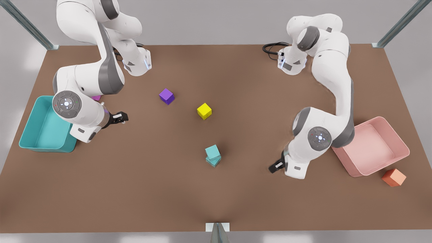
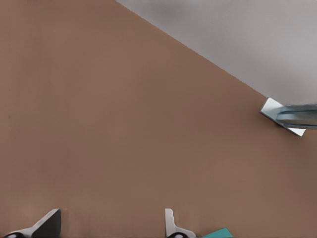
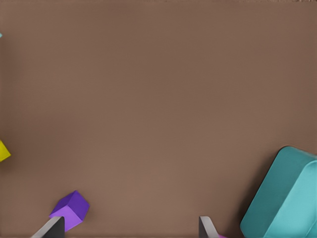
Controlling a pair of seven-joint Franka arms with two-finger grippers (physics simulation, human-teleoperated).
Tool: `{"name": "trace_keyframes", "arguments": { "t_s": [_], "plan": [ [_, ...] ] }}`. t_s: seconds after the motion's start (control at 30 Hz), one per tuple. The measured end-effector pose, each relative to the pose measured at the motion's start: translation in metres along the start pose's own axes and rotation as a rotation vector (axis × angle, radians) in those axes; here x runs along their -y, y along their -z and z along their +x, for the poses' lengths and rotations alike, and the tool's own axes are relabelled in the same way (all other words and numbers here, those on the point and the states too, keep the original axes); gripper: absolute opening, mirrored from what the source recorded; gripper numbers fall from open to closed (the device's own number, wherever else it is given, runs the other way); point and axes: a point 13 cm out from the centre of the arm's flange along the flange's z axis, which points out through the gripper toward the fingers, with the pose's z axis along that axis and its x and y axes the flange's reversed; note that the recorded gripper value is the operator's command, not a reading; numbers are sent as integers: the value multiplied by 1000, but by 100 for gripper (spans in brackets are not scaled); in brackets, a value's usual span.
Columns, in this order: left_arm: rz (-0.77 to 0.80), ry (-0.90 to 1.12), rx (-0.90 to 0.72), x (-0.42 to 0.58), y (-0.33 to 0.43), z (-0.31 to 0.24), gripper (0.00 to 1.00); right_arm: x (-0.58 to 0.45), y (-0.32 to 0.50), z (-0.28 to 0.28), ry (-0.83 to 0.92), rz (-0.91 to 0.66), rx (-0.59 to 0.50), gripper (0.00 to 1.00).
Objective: Stack the two blue cubes on top of each other
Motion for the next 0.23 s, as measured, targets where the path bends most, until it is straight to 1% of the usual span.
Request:
{"name": "trace_keyframes", "arguments": {
  "t_s": [0.03, 0.07, 0.1, 0.17, 0.23],
  "plan": [
    [-122, -7, -12, -67, 5, 18, 100, 0, 0, 0, 0, 0, 0, 100],
    [-176, 4, -38, -122, 20, 34, 100, 0, 0, 0, 0, 0, 1, 100],
    [-188, -8, -66, -147, 41, 50, 100, 0, 0, 0, 0, 0, 1, 100],
    [-181, -85, -100, -152, 71, 77, 100, 0, 0, 0, 0, 0, 0, 100],
    [-189, -149, -144, -156, 76, 89, 100, 0, 0, 0, 0, 0, 0, 100]
  ]
}}
